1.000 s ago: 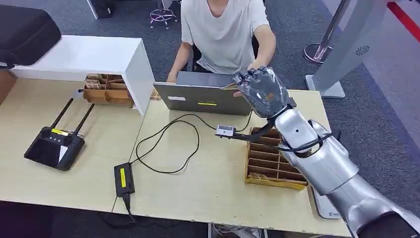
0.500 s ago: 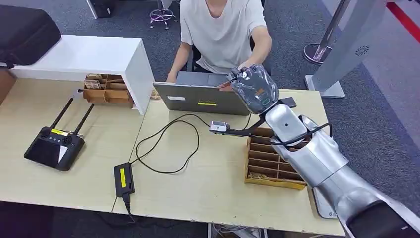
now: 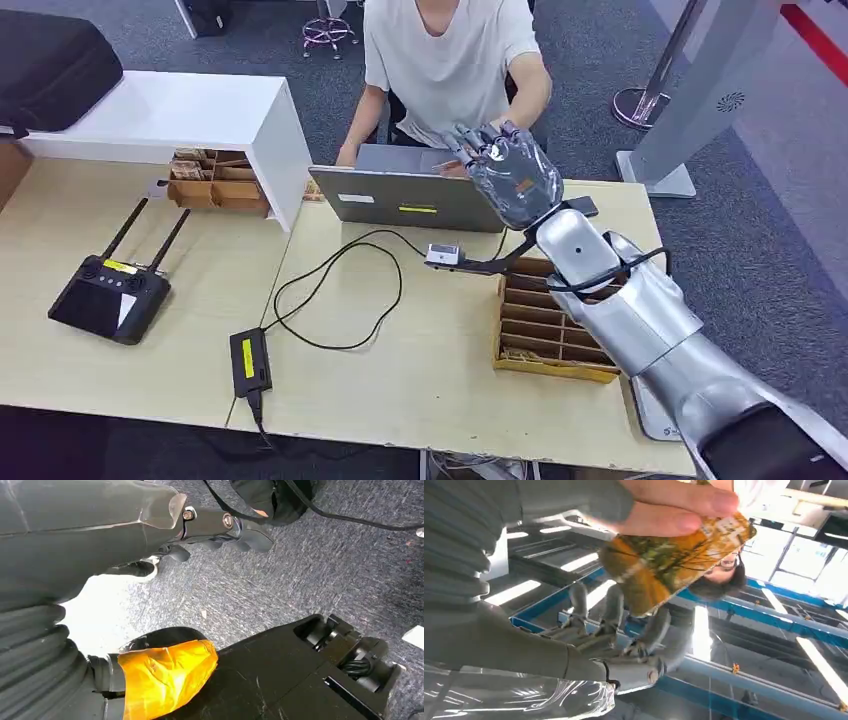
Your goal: Pass the card to the sensor for recognition and then transmit it.
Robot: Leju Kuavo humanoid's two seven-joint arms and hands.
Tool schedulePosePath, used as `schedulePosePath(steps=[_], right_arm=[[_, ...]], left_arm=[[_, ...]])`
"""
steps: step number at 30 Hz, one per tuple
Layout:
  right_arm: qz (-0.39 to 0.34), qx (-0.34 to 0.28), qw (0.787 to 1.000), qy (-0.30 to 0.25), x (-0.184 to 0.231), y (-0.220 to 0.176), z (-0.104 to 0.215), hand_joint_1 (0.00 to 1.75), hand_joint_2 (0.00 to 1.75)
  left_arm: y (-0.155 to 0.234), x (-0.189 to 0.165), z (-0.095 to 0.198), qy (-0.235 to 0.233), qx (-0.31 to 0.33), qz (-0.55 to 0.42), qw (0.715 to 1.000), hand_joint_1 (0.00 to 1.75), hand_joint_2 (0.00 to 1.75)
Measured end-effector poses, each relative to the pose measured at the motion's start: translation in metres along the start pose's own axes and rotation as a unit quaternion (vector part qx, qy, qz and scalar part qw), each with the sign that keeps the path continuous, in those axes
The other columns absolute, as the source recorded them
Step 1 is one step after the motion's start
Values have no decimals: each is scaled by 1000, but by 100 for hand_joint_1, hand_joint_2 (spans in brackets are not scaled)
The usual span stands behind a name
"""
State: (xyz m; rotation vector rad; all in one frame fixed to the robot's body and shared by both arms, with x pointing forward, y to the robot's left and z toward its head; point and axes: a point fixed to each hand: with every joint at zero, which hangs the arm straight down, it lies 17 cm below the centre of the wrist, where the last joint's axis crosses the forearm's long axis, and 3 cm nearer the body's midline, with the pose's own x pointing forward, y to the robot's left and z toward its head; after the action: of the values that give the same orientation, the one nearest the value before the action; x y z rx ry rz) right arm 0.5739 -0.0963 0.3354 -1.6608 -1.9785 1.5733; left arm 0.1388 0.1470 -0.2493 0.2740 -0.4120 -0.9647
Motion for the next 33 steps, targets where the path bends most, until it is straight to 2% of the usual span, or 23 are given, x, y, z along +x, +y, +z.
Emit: schedulePosePath(steps=[17, 21, 24, 29, 33], right_arm=[[0, 3, 1000, 3, -1, 1, 0, 0, 175], [5, 24, 1000, 6, -6, 10, 3, 0, 175], [19, 47, 998, 22, -25, 20, 7, 0, 175], [57, 71, 993, 77, -94, 37, 19, 0, 175], [71, 87, 989, 99, -125, 46, 29, 0, 175]], left_arm=[[-3, -6, 1, 14, -5, 22, 1000, 0, 175], [-4, -7, 1, 17, -6, 27, 999, 0, 175], [-5, -9, 1, 20, -7, 33, 999, 0, 175], [-6, -10, 1, 20, -8, 40, 999, 0, 175], [-7, -11, 1, 22, -9, 43, 999, 0, 175]])
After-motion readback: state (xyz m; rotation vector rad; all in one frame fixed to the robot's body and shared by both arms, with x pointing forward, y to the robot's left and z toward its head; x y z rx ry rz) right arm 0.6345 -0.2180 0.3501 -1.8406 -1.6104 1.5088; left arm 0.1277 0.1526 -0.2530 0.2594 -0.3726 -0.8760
